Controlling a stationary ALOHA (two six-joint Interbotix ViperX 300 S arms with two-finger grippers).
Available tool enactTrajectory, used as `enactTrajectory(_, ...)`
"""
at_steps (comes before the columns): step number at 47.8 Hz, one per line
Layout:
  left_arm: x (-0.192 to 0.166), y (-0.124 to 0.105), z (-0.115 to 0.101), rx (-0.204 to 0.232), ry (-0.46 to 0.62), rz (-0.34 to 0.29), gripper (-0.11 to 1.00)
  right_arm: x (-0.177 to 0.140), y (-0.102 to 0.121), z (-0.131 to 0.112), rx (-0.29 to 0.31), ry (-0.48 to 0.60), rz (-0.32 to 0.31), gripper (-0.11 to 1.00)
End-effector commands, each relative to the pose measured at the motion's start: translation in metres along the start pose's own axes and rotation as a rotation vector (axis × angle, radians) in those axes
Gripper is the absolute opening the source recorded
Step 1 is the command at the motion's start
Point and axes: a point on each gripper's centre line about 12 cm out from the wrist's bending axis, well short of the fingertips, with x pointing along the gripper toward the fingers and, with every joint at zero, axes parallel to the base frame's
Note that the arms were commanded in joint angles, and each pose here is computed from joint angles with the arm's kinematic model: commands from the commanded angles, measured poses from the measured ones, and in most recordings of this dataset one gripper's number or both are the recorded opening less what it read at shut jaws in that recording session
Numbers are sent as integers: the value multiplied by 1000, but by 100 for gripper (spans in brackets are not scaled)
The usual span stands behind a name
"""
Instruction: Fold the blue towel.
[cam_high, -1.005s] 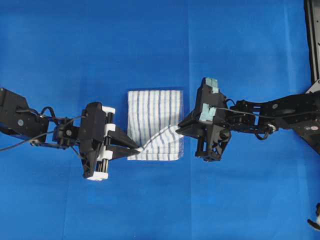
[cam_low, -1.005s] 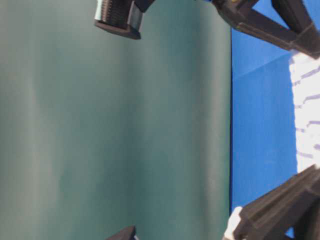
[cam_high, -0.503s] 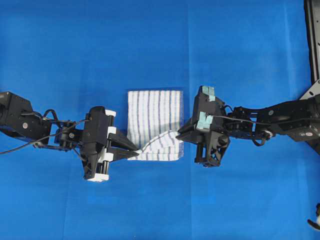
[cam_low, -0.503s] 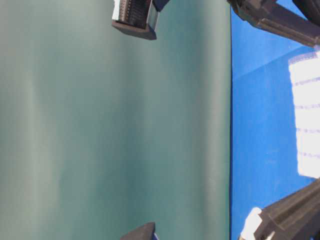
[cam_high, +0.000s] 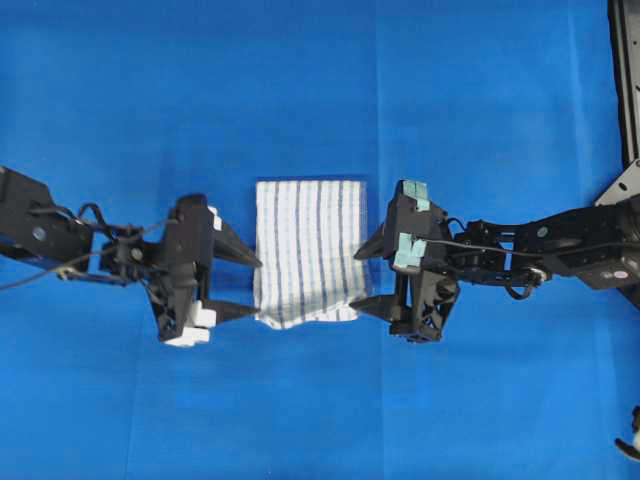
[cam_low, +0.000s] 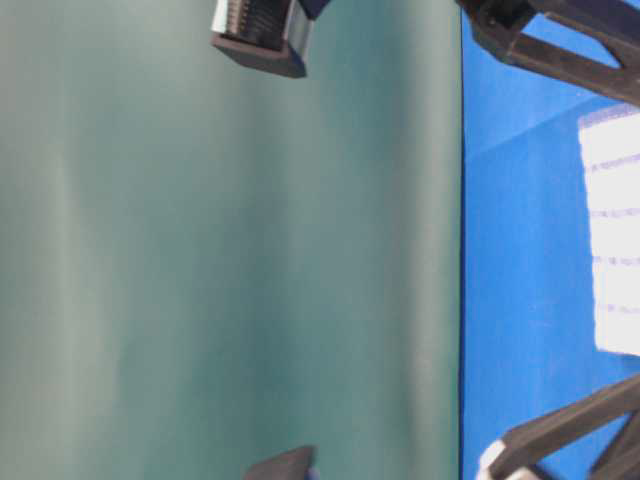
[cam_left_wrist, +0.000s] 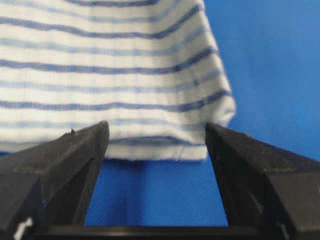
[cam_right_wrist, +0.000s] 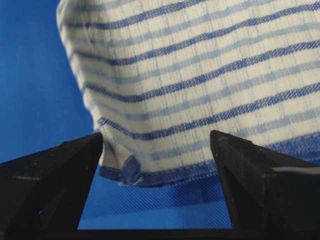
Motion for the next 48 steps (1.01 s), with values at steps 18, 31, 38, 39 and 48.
enactTrajectory(18,-100,-10,61,72,-177,-69,68,-89,-3,45,-82,-218,87,88)
enactTrajectory(31,-150,-2,54,106,-293,-76,68,-137,-15,47,-154,-303,108,88)
enactTrajectory(38,-171,0,48,108,-346,-86,68,-159,-20,43,-207,-327,122,87)
enactTrajectory(39,-175,1,46,107,-355,-87,68,-161,-21,42,-215,-329,123,87)
enactTrajectory(48,-189,8,26,104,-379,-87,68,-174,-37,23,-262,-358,97,87)
